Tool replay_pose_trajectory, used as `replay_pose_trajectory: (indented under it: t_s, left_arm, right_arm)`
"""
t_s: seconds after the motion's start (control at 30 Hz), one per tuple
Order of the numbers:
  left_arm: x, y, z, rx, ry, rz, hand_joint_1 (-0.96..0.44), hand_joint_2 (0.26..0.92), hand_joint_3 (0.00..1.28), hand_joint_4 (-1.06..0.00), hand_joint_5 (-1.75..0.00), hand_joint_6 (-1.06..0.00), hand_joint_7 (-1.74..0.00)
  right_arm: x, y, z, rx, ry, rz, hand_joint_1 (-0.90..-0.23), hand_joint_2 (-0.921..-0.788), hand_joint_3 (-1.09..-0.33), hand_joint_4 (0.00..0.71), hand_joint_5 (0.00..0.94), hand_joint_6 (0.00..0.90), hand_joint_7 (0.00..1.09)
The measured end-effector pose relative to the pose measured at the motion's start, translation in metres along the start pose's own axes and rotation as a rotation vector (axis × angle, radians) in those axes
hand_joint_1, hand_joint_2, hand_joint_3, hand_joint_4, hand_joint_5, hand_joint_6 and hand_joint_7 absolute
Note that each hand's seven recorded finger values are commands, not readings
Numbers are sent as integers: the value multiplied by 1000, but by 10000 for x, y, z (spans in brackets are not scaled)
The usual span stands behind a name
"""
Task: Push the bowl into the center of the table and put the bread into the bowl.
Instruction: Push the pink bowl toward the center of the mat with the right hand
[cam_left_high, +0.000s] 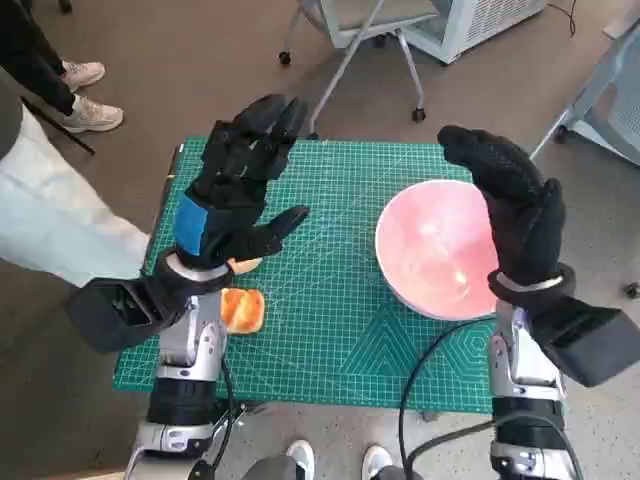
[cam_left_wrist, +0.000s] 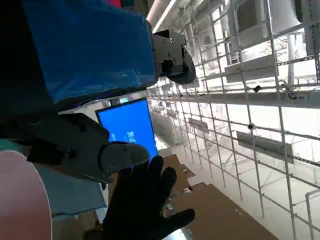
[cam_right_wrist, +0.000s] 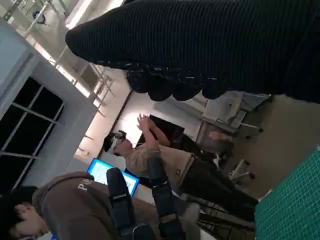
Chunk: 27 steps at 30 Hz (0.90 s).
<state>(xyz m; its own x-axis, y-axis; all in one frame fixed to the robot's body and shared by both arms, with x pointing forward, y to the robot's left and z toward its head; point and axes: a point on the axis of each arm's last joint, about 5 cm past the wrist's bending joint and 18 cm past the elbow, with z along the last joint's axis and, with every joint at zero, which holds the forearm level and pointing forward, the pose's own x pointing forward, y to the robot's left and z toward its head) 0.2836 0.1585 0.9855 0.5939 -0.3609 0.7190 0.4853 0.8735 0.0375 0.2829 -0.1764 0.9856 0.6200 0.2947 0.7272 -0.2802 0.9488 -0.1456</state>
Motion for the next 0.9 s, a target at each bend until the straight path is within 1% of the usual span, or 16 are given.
replay_pose_trajectory:
  t_s: [0.9]
  left_arm:
    - [9, 5, 26, -1, -7, -5, -115, 880, 421, -135, -40, 1, -598]
  right_arm:
    - [-1, -1, -1, 1, 2, 5, -684, -921, -779, 185, 1, 17, 598]
